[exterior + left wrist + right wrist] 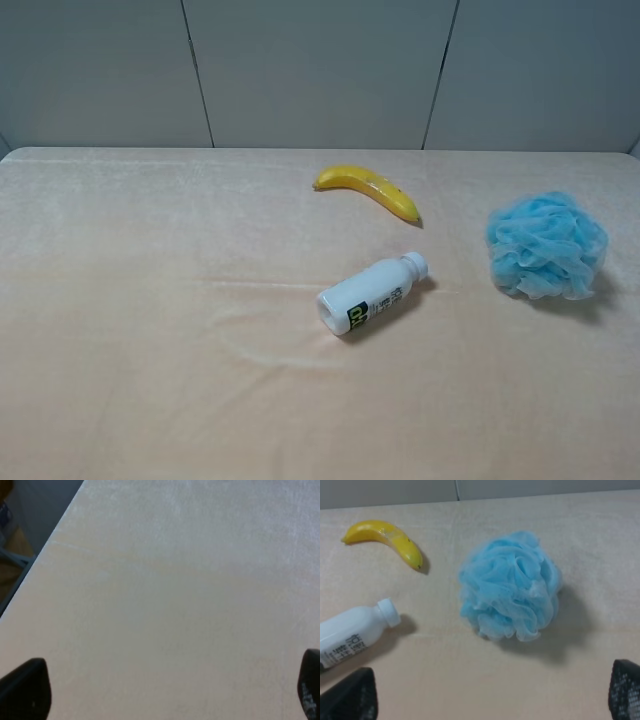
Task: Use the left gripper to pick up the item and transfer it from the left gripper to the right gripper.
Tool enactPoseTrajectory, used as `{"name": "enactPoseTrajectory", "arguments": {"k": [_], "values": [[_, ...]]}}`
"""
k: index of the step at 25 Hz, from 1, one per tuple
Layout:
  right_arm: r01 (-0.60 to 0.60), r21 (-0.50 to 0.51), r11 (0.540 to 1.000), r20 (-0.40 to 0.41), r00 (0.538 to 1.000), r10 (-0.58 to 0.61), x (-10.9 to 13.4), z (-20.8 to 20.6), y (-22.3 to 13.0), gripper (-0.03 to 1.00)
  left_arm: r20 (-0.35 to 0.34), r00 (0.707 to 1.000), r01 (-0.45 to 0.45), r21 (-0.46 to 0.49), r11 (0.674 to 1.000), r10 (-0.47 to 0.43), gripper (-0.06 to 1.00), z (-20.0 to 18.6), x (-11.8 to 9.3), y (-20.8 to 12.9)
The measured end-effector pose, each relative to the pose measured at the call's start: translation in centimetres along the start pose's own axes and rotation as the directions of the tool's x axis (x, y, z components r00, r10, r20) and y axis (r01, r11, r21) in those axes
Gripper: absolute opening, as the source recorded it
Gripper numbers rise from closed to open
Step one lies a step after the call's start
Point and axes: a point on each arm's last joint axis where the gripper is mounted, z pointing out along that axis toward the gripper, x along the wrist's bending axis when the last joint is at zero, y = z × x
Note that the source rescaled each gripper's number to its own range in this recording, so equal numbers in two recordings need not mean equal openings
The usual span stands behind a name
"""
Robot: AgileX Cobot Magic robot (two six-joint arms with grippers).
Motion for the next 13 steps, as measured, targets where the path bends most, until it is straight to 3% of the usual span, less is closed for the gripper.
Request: {"name": "enactPoseTrajectory", "arguments": {"k": [13], "values": [[0.0,0.0,1.0,0.0,1.0,0.0,0.0,0.0,0.0,1.0,0.0,1.0,0.0,0.0,1.0,0.0,0.99,0.0,0.0,0.0]]}}
